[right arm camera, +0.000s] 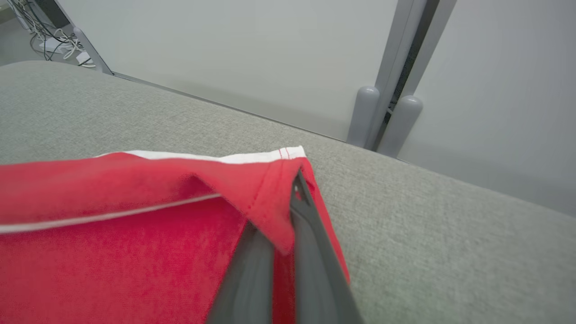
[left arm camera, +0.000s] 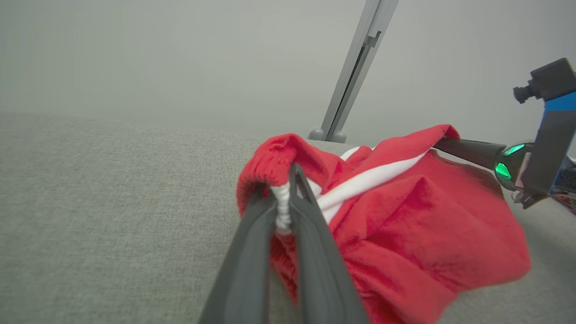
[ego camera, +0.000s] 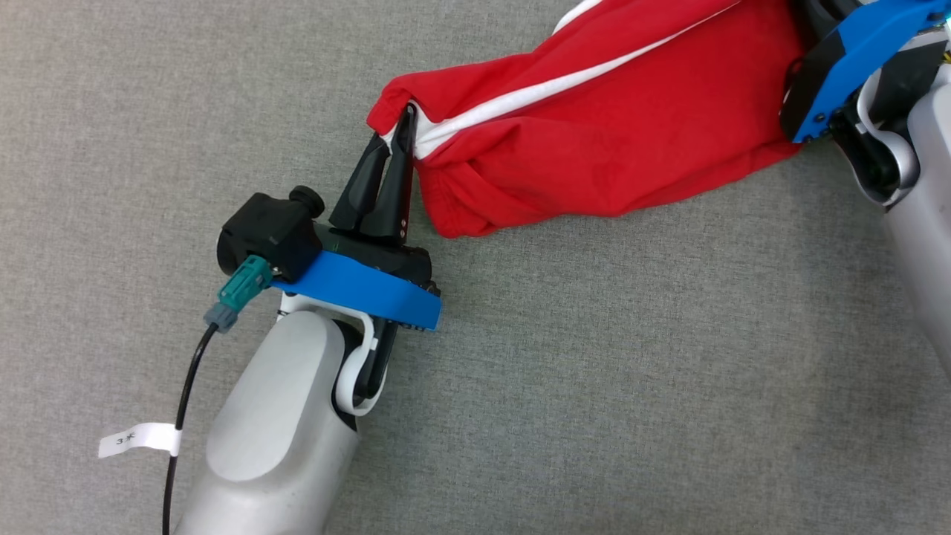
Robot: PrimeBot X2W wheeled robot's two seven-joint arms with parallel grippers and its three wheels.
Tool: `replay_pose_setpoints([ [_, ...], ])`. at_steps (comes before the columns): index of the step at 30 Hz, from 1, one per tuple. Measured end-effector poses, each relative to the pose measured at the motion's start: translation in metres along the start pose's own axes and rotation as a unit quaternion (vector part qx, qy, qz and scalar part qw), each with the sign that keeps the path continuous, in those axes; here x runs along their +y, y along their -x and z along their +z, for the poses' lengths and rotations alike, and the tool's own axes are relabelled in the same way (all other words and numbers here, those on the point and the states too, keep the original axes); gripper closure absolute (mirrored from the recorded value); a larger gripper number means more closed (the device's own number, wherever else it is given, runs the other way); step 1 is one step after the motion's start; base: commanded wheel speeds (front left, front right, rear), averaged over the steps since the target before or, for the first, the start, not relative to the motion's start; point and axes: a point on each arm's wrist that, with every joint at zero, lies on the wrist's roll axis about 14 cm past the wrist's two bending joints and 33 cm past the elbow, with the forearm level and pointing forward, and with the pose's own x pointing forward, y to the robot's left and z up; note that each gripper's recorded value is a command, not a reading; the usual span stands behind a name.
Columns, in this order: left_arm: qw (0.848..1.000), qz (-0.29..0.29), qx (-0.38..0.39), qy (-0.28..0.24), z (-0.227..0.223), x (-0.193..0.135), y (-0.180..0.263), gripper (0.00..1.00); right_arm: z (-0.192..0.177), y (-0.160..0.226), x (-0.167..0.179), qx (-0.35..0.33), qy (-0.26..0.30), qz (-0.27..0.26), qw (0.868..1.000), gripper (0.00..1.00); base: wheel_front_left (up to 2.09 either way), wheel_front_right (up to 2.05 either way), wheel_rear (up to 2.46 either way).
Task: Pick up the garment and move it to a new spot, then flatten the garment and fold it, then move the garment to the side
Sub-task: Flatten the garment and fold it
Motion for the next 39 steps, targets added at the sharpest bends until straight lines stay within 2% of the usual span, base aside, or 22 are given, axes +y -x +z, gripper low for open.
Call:
replay_pose_setpoints([
  [1,1.0,0.0,0.001,0.003,-0.001,-0.001,0.0,1.0,0.0,-0.002,0.002,0.0,0.0,0.001,1.0,0.99,0.0,0.0,0.0],
  [2,1.0,0.0,0.002,0.007,-0.001,-0.003,0.001,0.24,0.002,-0.005,0.003,-0.006,-0.002,0.001,1.0,0.0,0.0,0.0,0.0],
  [3,1.0,0.002,0.0,0.007,0.0,-0.003,0.001,0.0,0.003,-0.005,0.003,-0.008,-0.003,0.0,1.0,0.0,0.0,0.0,0.0],
  [10,0.999,0.01,-0.032,0.003,0.023,-0.009,0.012,0.0,0.01,0.01,0.001,-0.022,0.005,-0.008,1.0,0.0,0.0,0.0,0.0],
  [15,0.997,0.037,-0.062,-0.011,0.043,0.0,0.033,0.0,0.0,0.029,-0.014,-0.007,0.003,-0.026,1.0,0.0,0.0,0.0,0.0],
  [28,0.981,0.151,-0.111,-0.057,0.079,0.06,0.083,0.0,-0.043,0.03,-0.013,0.061,-0.022,-0.033,0.997,0.0,0.0,0.0,0.0],
  [32,0.976,0.172,-0.115,-0.064,0.083,0.07,0.093,0.0,-0.051,0.03,-0.01,0.08,-0.021,-0.031,0.996,0.0,0.0,0.0,0.0],
  [33,0.976,0.173,-0.116,-0.064,0.083,0.07,0.094,0.0,-0.052,0.03,-0.009,0.083,-0.023,-0.03,0.996,0.21,0.0,0.0,0.0],
  [34,0.976,0.173,-0.117,-0.065,0.084,0.07,0.095,0.0,-0.053,0.031,-0.008,0.086,-0.021,-0.029,0.996,0.53,0.0,0.0,0.0],
  [35,0.975,0.174,-0.117,-0.066,0.085,0.07,0.096,0.0,-0.054,0.031,-0.006,0.089,-0.024,-0.027,0.995,0.65,0.0,0.0,0.0],
  [36,0.975,0.175,-0.118,-0.066,0.085,0.07,0.096,0.0,-0.053,0.031,-0.004,0.09,-0.027,-0.026,0.995,1.0,0.0,0.0,0.0],
  [39,0.975,0.177,-0.114,-0.069,0.082,0.07,0.098,0.0,-0.05,0.035,0.004,0.08,-0.039,-0.02,0.996,1.0,0.0,0.0,0.0],
])
